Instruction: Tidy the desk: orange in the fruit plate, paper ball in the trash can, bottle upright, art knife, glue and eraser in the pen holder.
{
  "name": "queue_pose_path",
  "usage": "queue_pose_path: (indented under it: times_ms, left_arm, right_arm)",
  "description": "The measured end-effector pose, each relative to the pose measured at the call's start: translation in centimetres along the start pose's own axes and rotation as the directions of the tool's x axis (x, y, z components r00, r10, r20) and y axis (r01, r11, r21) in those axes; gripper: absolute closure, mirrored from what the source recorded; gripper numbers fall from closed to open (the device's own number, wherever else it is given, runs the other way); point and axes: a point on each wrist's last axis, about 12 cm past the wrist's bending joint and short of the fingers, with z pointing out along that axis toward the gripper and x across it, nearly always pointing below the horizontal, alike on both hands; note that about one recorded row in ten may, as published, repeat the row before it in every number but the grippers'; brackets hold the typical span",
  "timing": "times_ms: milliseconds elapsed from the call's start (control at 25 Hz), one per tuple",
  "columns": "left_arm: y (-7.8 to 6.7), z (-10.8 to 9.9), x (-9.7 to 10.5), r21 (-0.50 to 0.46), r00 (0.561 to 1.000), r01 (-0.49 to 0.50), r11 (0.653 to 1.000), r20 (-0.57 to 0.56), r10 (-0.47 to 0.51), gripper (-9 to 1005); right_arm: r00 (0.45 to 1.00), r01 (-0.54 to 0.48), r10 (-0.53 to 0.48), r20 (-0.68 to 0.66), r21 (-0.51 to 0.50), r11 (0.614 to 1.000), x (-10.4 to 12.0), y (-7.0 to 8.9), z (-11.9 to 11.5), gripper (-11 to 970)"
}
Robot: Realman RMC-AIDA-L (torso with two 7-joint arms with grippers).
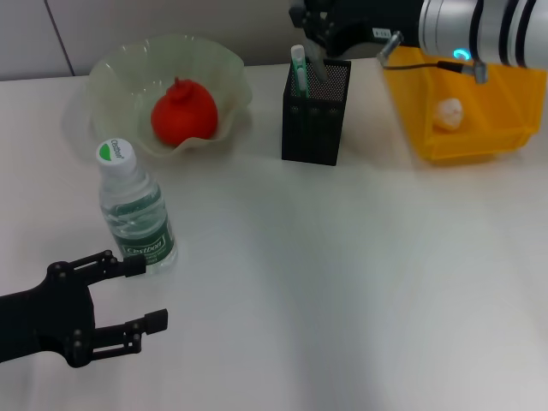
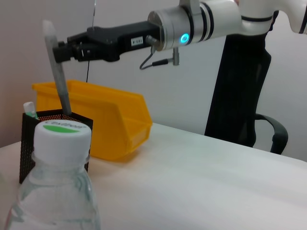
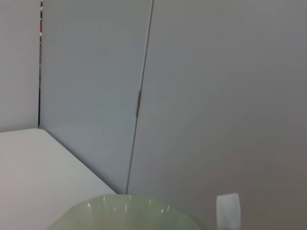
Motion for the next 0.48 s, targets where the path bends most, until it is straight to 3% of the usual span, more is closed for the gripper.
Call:
queue_pose_path:
  times_ms: [280, 480]
  left_arm:
    - [0.0, 0.0, 0.0, 0.0, 1.0, -0.001, 1.0, 0.0, 0.001, 194]
    - [-0.1, 0.0, 0.1, 0.0, 1.0, 0.003, 1.0, 0.0, -0.003, 194]
  right_arm:
    - [1.0, -0.006, 0.006, 0.015, -0.004, 1.0, 1.1, 0.0, 0.6, 630]
    - [1.0, -0.007, 0.007, 0.024, -0.004, 1.0, 0.9, 0.0, 0.4, 483]
